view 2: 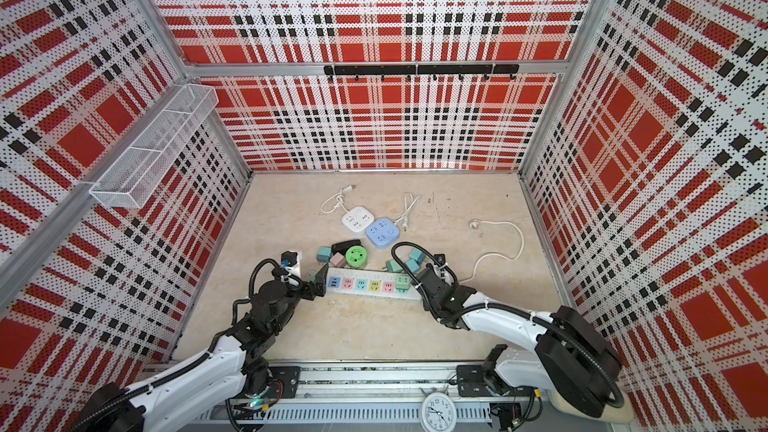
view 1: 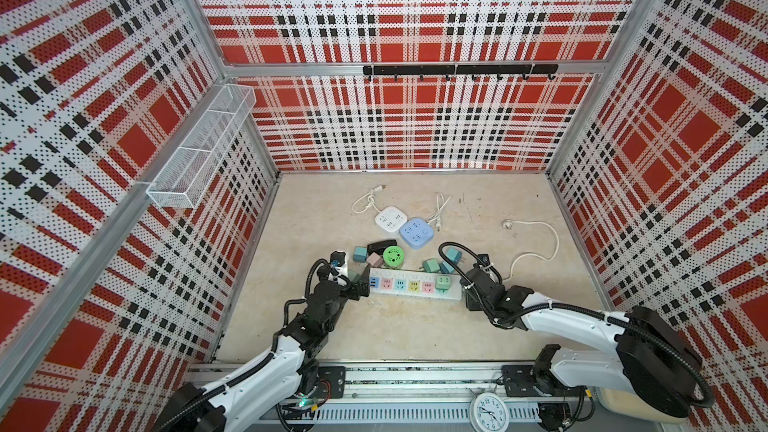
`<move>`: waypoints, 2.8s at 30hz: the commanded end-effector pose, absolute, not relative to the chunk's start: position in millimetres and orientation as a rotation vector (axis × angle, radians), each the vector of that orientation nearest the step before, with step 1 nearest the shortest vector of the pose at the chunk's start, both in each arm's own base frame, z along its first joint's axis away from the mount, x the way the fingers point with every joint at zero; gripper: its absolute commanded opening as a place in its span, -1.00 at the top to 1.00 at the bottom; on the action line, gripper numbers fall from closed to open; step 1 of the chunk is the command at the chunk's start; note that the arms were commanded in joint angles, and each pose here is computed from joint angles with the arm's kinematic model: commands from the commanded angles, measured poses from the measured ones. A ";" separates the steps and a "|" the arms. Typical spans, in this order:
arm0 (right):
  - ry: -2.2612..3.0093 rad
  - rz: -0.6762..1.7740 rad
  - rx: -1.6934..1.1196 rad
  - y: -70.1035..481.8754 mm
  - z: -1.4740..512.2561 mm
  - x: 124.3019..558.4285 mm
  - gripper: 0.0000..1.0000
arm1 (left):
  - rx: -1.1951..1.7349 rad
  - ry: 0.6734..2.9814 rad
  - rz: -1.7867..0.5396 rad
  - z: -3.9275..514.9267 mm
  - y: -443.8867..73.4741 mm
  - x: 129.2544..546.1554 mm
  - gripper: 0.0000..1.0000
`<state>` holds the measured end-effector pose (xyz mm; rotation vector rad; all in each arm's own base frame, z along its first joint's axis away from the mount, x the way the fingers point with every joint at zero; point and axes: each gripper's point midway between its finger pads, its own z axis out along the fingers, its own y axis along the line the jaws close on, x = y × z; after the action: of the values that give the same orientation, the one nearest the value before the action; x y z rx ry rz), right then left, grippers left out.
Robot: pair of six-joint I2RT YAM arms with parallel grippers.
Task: Insert the plug
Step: 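Lower the right gripper toward the teal adapter beside the strip cord, then center the right gripper over the teal adapter and close on it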
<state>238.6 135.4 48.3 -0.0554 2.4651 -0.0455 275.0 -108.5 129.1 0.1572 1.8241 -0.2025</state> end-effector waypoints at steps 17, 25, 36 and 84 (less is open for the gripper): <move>2.489 0.010 -0.017 136.2 36.3 264.0 -0.11 | 0.175 1.787 -0.221 145.2 -118.5 279.6 -0.99; 2.485 0.003 0.081 120.2 33.6 272.1 -0.10 | 0.180 1.790 -0.217 144.7 -119.6 279.9 -0.99; 2.432 -0.015 0.203 96.9 36.4 292.4 -0.04 | 0.192 1.789 -0.217 144.5 -121.3 279.2 -0.99; 2.527 0.013 0.055 134.1 28.7 326.8 -0.27 | 0.154 1.821 -0.197 141.7 -117.1 285.5 -0.99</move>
<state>323.4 134.0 29.2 0.0649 2.5407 0.0338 281.3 -120.3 129.1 0.2033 1.8506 -0.1899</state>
